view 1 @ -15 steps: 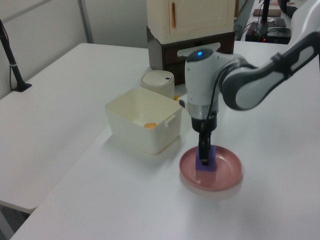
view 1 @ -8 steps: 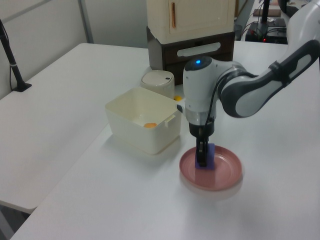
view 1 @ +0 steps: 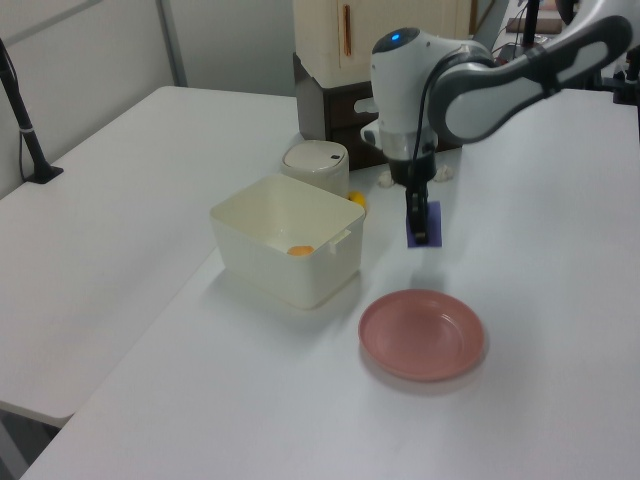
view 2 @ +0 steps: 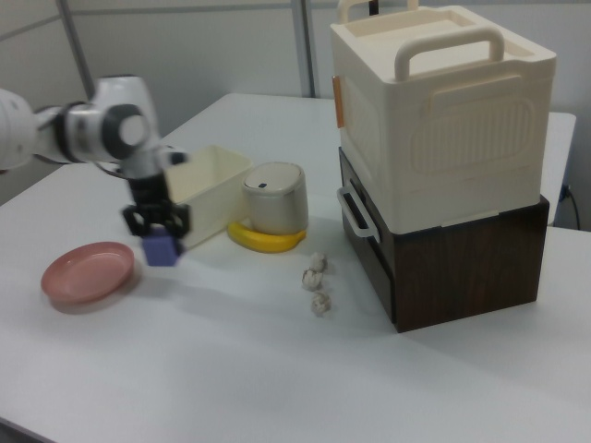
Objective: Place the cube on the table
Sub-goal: 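Lift the purple cube off the plate and carry it beside the plate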
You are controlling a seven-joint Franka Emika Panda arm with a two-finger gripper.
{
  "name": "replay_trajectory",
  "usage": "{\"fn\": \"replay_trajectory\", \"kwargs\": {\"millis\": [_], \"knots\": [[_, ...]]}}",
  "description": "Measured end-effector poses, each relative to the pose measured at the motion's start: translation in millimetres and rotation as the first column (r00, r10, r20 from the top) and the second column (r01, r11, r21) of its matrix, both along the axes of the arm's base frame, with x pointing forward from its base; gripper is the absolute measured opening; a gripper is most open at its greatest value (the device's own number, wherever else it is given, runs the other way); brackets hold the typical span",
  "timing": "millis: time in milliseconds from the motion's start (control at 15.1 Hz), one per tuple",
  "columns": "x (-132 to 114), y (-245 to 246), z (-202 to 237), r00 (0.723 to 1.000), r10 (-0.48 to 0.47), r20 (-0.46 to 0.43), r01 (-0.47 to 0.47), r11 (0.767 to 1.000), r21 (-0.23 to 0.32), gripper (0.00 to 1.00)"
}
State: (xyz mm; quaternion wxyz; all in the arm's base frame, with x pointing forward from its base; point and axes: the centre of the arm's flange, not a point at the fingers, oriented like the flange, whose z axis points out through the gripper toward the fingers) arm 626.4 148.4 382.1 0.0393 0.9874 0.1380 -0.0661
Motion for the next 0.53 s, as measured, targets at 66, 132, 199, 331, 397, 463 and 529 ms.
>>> {"fn": "replay_trajectory", "kwargs": {"millis": [66,132,199,331,397,463,529], "knots": [[4.5,-26.9,-5.3,1.000,0.001,-0.013,-0.001,1.000,-0.002,0.59],[7.1,-49.8,-10.1,1.000,0.002,-0.025,-0.002,1.000,-0.004,0.59],[8.1,-67.8,-14.6,0.999,-0.001,-0.036,0.001,1.000,-0.007,0.59],[8.1,-87.3,-21.8,0.999,-0.019,-0.051,0.018,1.000,-0.014,0.62],[8.4,-90.1,-22.3,0.998,-0.023,-0.052,0.022,1.000,-0.014,0.65],[8.9,-93.6,-21.1,0.998,-0.030,-0.049,0.029,0.999,-0.014,0.74],[10.1,-98.3,-16.7,0.998,-0.037,-0.041,0.037,0.999,-0.013,0.85]]}}
